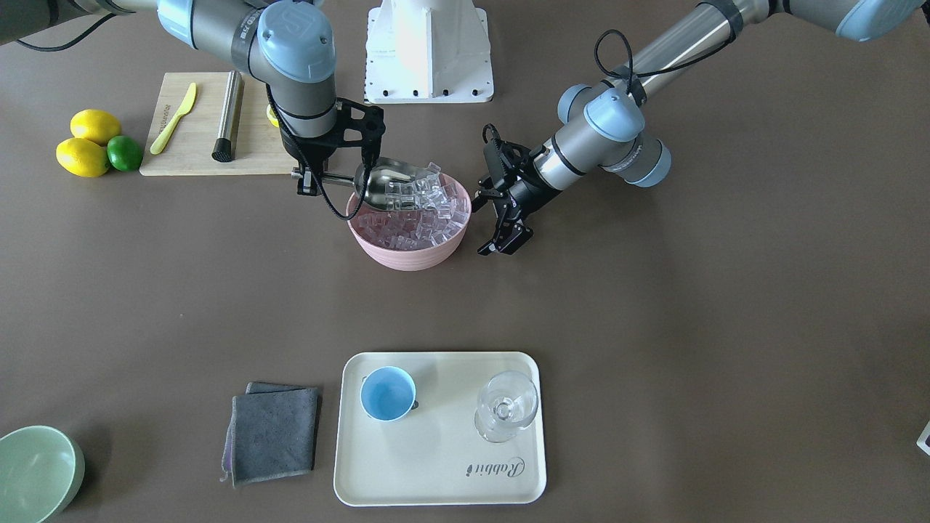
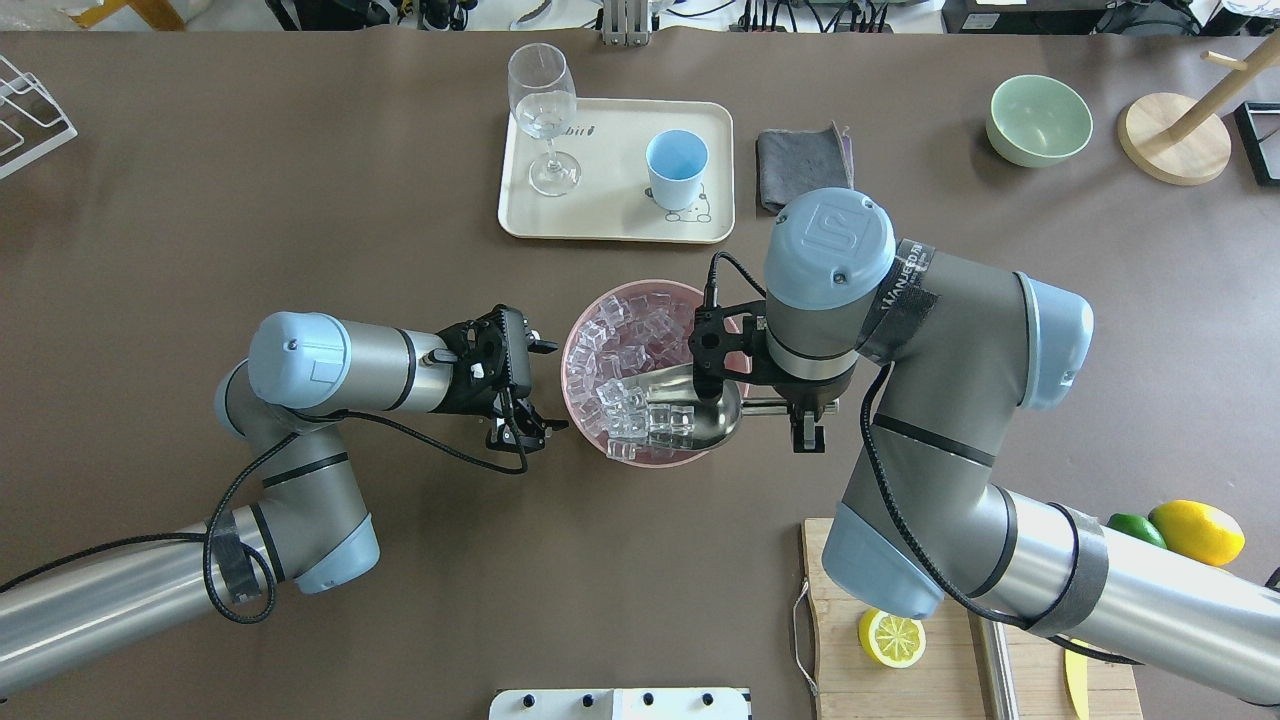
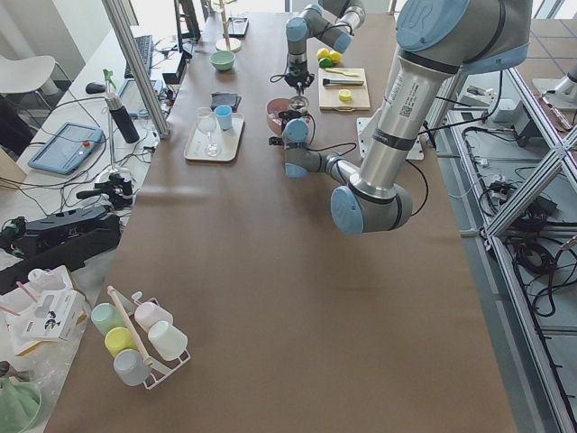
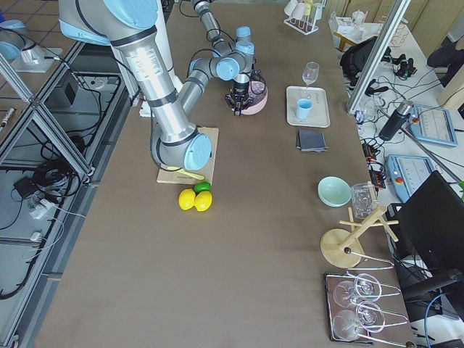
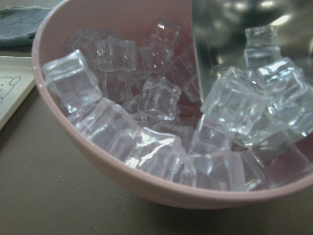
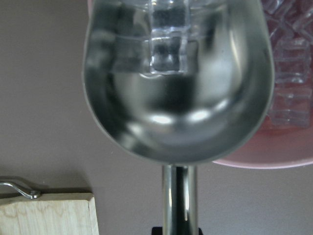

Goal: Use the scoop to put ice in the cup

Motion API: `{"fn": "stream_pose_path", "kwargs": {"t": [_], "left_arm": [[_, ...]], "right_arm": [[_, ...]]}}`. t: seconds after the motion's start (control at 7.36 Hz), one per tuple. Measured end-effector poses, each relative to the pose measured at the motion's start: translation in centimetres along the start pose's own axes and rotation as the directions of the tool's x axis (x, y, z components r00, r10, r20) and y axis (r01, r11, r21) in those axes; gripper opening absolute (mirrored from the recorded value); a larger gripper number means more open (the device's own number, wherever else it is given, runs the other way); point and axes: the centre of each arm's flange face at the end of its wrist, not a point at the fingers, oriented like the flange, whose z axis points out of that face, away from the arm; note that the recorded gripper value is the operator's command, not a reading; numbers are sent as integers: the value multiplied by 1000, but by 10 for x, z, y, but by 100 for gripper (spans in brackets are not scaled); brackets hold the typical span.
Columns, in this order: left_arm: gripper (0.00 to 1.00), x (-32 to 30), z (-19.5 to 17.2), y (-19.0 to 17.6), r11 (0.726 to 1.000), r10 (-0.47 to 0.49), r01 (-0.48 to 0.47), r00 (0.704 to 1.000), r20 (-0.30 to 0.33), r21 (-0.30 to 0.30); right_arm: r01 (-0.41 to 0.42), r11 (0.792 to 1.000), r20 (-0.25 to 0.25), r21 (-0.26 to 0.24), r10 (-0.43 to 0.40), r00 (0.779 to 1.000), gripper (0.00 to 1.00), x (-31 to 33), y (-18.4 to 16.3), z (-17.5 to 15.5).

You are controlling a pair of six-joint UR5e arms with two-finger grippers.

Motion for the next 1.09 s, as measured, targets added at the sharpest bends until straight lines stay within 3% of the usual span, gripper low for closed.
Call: {"fn": "stream_pose_path", "kwargs": {"t": [0.41, 1.09], "left_arm": [[98, 0, -1, 1, 1000, 0, 0, 1000, 0, -1], [98, 0, -1, 1, 1000, 0, 0, 1000, 1, 0]], "right_arm": [[33, 999, -38, 18, -32, 999, 0, 21, 11, -13], [18, 998, -108, 60, -11, 994, 0, 50, 26, -31]]}}
